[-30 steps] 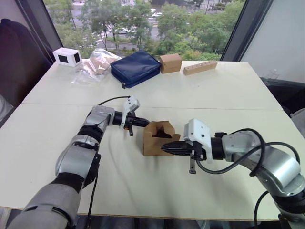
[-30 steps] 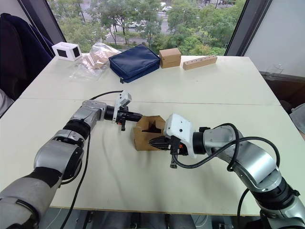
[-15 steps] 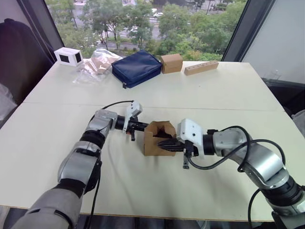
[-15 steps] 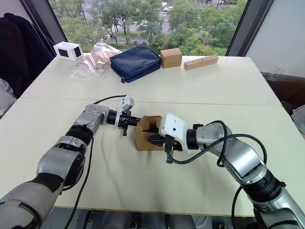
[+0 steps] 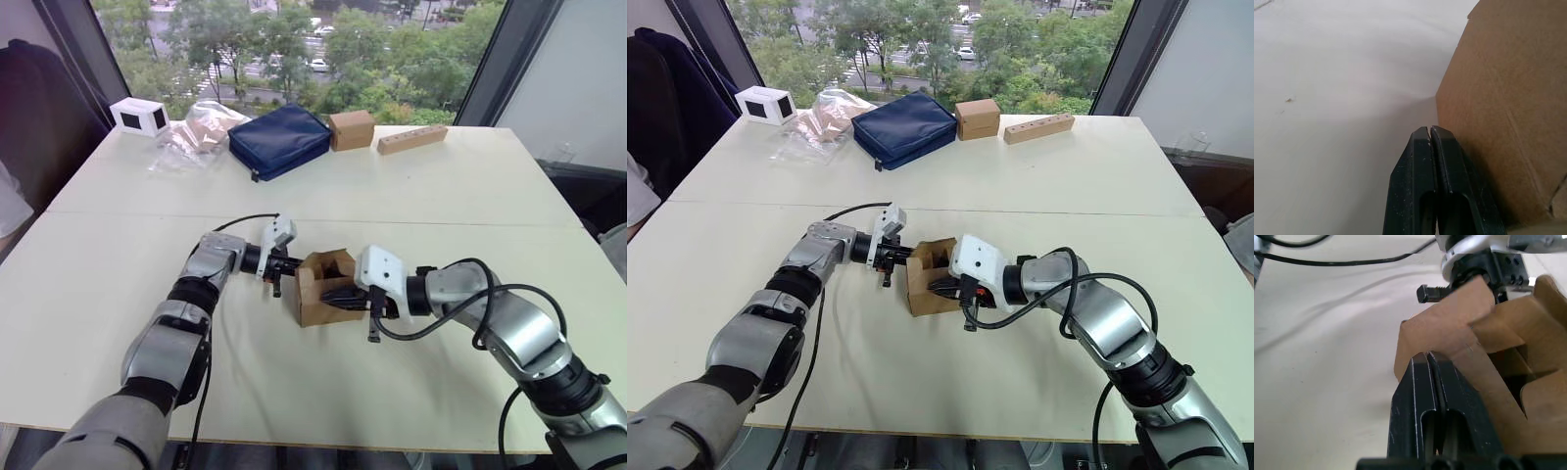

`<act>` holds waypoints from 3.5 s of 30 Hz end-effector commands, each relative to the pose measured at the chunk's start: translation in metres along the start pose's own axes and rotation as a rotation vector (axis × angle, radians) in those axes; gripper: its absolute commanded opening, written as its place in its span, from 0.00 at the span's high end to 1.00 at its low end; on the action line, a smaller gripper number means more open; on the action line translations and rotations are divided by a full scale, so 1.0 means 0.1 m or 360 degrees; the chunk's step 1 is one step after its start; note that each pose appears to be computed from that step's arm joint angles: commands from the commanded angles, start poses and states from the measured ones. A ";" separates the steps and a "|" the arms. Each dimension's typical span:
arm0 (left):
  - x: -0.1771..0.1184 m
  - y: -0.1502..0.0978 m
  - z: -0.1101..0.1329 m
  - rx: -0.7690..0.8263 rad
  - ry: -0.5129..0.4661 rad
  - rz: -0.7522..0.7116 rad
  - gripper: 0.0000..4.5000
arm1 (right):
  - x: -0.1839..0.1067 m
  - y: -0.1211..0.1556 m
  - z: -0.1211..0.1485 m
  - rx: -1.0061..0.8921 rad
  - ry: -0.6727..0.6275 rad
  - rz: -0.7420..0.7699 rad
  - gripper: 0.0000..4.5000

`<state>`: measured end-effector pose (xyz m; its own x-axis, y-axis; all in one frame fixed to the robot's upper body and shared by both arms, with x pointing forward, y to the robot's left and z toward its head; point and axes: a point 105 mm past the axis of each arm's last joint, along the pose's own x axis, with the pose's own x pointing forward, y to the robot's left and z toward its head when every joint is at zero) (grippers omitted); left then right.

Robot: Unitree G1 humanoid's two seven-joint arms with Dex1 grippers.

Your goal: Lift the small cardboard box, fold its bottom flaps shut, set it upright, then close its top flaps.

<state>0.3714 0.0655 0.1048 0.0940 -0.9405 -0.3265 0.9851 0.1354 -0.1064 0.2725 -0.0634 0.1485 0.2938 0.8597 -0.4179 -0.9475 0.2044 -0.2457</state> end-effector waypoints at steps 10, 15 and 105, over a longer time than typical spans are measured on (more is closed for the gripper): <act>-0.47 0.19 0.21 0.0078 -0.0135 0.0303 0.99 | 0.10 -0.09 0.06 -0.0023 -0.0078 0.0011 1.00; -0.92 -0.15 0.34 0.0102 -0.0162 0.0256 0.99 | 0.11 -0.12 0.12 -0.0050 -0.0107 0.0009 1.00; -0.26 -0.43 0.33 0.0016 -0.0349 0.0353 0.99 | -0.10 -0.03 0.13 -0.0067 -0.0078 -0.0096 1.00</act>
<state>0.3305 0.0734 0.1396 0.3304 -0.9313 -0.1535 0.9379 0.3422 -0.0572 0.2768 -0.0702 0.1561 0.3547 0.8539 -0.3810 -0.9254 0.2624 -0.2734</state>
